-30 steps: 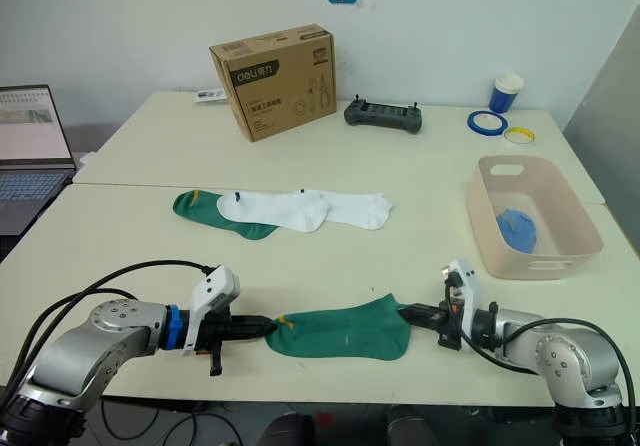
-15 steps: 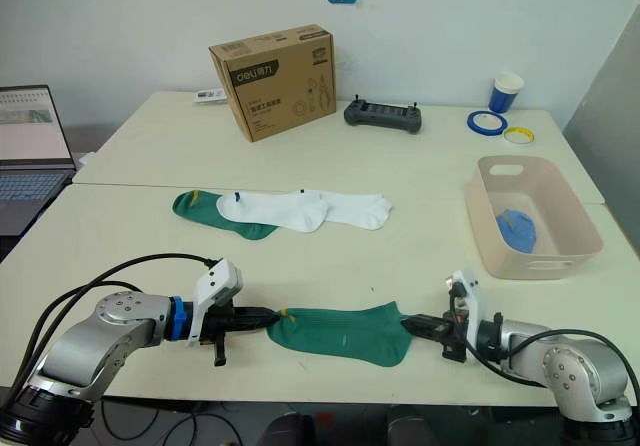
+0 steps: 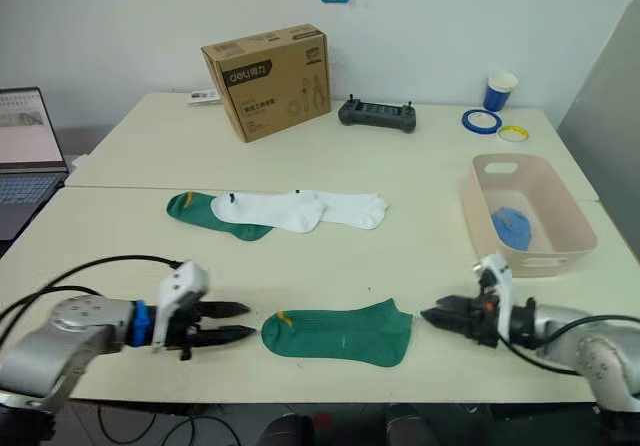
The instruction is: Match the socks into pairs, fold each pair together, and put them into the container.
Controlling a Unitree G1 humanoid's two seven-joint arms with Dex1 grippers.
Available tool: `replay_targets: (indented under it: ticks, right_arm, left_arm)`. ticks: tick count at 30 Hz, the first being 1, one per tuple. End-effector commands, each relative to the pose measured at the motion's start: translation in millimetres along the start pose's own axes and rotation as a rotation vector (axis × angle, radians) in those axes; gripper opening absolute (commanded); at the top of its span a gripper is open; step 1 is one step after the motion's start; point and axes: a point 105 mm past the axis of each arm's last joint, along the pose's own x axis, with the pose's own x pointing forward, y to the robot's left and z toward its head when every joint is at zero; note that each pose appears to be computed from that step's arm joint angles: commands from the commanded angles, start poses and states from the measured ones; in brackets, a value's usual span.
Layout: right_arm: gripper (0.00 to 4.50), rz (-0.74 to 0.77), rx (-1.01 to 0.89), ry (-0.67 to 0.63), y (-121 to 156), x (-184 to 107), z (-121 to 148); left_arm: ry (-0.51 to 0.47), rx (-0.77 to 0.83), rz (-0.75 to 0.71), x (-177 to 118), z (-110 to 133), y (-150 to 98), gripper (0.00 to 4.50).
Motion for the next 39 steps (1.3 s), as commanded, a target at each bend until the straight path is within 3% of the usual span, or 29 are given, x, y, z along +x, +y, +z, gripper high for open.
replay_targets:
  ticks: [1, 3, 5, 11, 15, 19, 25, 29, 35, 39]
  right_arm:
    - [2.79, 0.144, -0.177, -0.054, 26, 7, 29]
    - [2.62, 0.179, -0.274, -0.079, 35, 21, 40]
    - [2.16, 0.227, -0.370, -0.058, 44, 35, 40]
    - [0.01, 0.302, -0.546, -0.024, 56, 77, 23]
    - [0.01, 0.304, -0.600, 0.034, 49, 100, 1]
    - [0.01, 0.268, -0.607, 0.083, 30, 102, -16]
    - [0.01, 0.201, -0.638, 0.137, 6, 83, -27]
    - [0.01, 0.171, -0.647, 0.142, -4, 66, -21]
    - [0.01, 0.278, -0.584, 0.000, 28, 54, 12]
    - [0.01, 0.368, -0.564, 0.035, 50, 61, -1]
  left_arm:
    - [-0.057, 0.112, -0.018, -1, 21, -4, 2.20]
    - [-0.101, 0.170, -0.051, 9, 34, -11, 2.20]
    - [-0.144, 0.215, -0.080, 21, 47, -18, 1.80]
    - [-0.157, 0.300, -0.155, 65, 54, -36, 0.00]
    - [-0.140, 0.293, -0.155, 91, 46, -41, 0.00]
    - [-0.080, 0.275, -0.139, 103, 27, -40, 0.00]
    - [-0.050, 0.278, -0.096, 94, 20, -29, 0.00]
    - [-0.083, 0.271, -0.093, 76, 27, -27, 0.00]
    - [-0.155, 0.270, -0.131, 59, 43, -34, 0.00]
    - [-0.091, 0.264, -0.211, 54, 28, -47, 0.00]
